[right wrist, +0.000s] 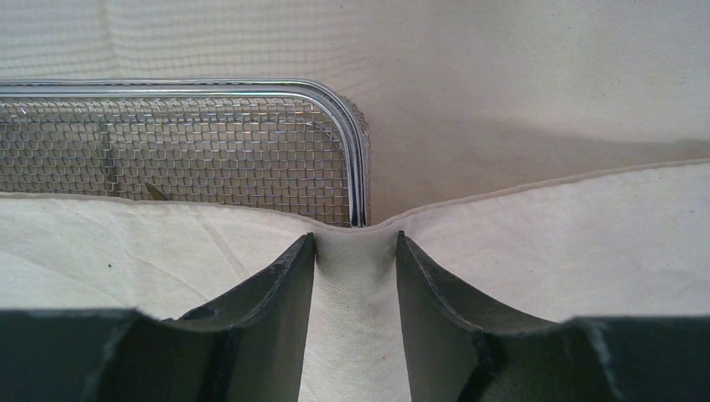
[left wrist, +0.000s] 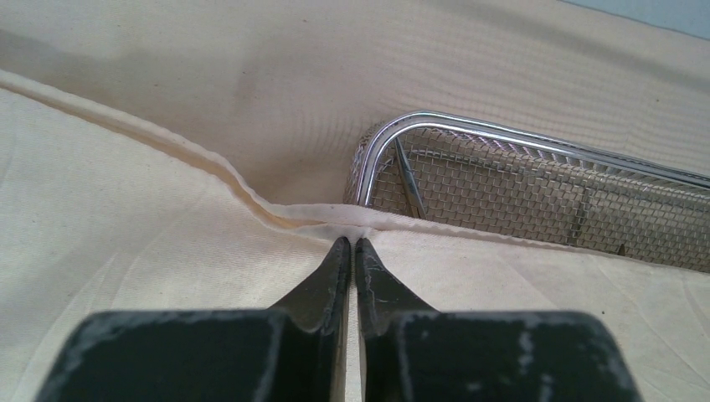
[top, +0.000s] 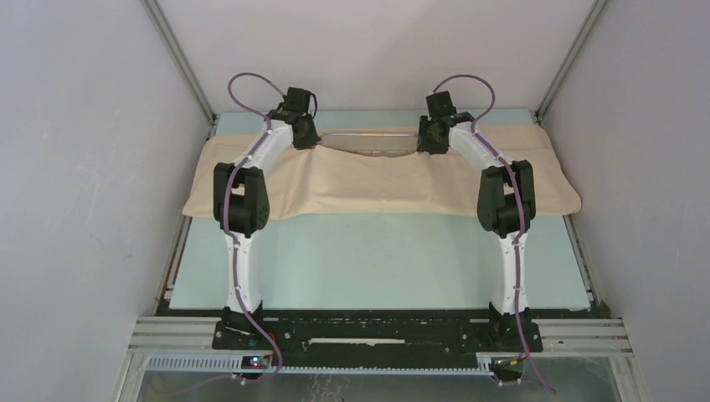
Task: Open and lay out the surgical kit
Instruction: Open the surgical kit at the center of the board.
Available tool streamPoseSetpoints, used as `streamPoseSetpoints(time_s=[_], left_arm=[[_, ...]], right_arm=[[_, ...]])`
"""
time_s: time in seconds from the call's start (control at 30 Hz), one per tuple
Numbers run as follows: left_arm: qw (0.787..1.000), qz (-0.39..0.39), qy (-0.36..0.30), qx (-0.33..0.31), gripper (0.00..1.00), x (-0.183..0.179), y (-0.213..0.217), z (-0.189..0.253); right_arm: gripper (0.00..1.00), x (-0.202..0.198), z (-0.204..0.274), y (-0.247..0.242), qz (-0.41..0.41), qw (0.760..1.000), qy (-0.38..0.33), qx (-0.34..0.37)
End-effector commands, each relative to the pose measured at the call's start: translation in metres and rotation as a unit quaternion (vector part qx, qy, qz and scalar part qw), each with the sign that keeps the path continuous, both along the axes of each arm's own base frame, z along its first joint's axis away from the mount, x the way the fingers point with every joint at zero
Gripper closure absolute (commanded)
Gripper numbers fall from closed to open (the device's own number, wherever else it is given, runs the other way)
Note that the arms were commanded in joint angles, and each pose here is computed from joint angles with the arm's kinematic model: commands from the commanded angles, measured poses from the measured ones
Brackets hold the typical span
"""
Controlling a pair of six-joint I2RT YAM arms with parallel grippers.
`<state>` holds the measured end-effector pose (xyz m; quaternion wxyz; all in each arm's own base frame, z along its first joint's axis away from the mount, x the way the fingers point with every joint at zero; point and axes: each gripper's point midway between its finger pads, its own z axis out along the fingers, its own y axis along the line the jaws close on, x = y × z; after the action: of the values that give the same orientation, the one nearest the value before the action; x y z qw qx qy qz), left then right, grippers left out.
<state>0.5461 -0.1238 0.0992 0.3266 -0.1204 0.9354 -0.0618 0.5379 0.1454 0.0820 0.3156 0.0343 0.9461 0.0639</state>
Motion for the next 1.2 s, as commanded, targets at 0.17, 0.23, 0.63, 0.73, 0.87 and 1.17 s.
streamPoseSetpoints(time_s=[0.17,0.23,0.63,0.73,0.87,1.17], left_arm=[[0.999,-0.004,-0.048,0.000,0.91,0.002,-0.002,0.036],[0.999,-0.003,-0.049,0.001,0.91,0.003,-0.001,0.038],[0.998,-0.005,-0.058,0.004,0.97,0.004,0.000,0.045],[0.998,-0.006,-0.056,0.005,0.98,0.004,0.000,0.042],[0.999,-0.007,-0.052,0.004,0.99,0.004,-0.001,0.039],[0.998,-0.007,-0.057,0.003,1.00,0.004,-0.001,0.043]], right_arm=[[0.58,0.006,0.057,0.005,-0.003,0.998,-0.061,0.020],[0.60,0.006,0.059,0.004,-0.004,0.998,-0.063,0.020],[0.73,0.007,0.062,0.005,-0.003,0.998,-0.065,0.021],[0.65,0.007,0.058,0.000,-0.009,0.998,-0.061,0.007],[0.61,0.007,0.048,-0.001,-0.009,0.999,-0.052,0.000],[0.66,0.008,0.036,-0.002,-0.011,0.999,-0.042,-0.002]])
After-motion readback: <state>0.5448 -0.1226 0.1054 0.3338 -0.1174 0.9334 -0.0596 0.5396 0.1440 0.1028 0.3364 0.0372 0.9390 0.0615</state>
